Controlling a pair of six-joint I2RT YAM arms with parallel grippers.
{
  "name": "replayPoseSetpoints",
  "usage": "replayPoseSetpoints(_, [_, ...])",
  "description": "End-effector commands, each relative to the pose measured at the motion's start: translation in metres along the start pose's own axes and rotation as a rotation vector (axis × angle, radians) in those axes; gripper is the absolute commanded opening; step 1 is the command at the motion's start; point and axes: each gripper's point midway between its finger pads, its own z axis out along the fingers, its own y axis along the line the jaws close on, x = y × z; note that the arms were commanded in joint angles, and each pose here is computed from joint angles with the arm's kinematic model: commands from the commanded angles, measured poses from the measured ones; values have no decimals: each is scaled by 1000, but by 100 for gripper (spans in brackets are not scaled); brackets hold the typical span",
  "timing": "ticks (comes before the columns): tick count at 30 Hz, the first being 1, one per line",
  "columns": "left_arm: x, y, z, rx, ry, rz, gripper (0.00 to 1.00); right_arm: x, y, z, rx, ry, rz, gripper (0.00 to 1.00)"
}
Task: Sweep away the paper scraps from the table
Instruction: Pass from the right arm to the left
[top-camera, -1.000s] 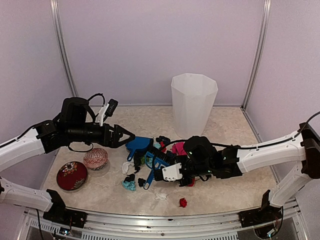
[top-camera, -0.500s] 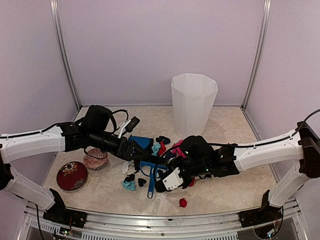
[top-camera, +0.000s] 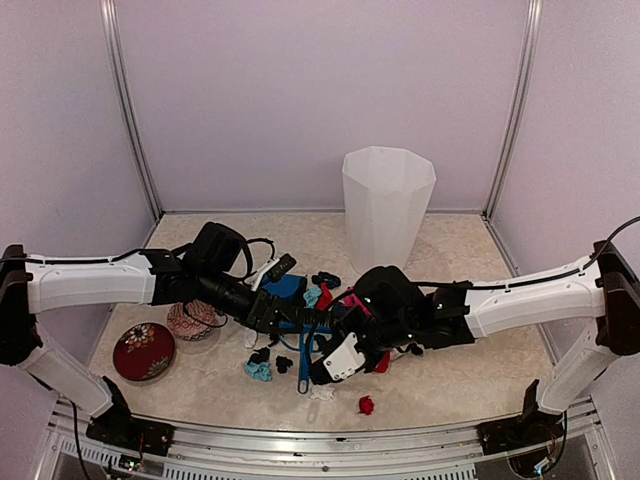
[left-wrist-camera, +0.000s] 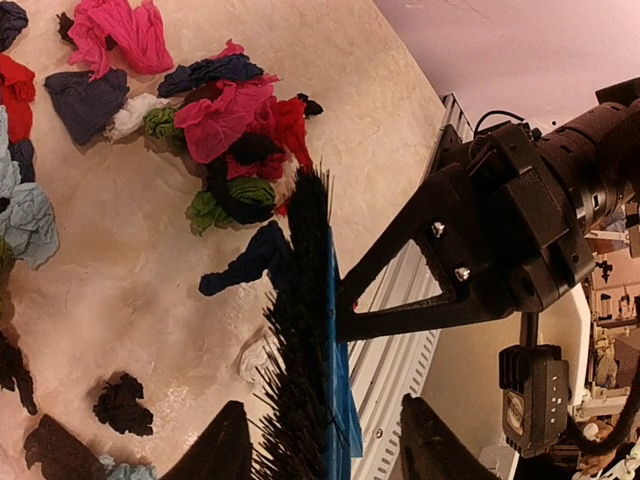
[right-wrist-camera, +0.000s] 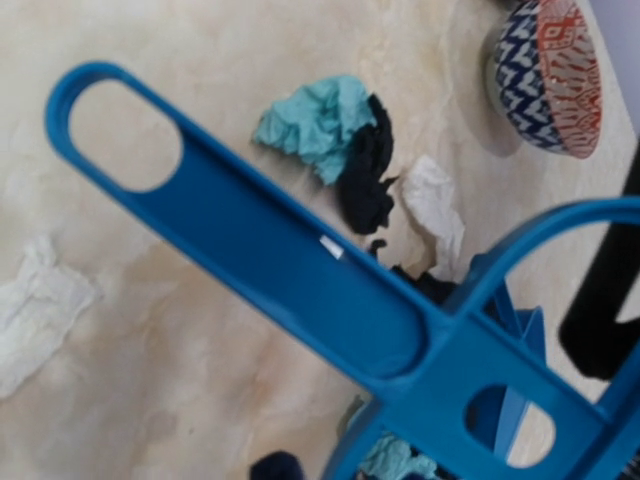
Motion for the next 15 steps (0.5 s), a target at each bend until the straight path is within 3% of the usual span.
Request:
replayPoseSetpoints(1, [-14,-13,1,44,-23,48,42,5,-6,2,2,29,-20,0])
replayPoseSetpoints(11, [-14,-9,6,45,-9,36,0,8,-7,2,10,43,-13,0])
replayPoseSetpoints(15, [-19,-10,4,39,-25,39,0,8,-11,1,27,49,4,0])
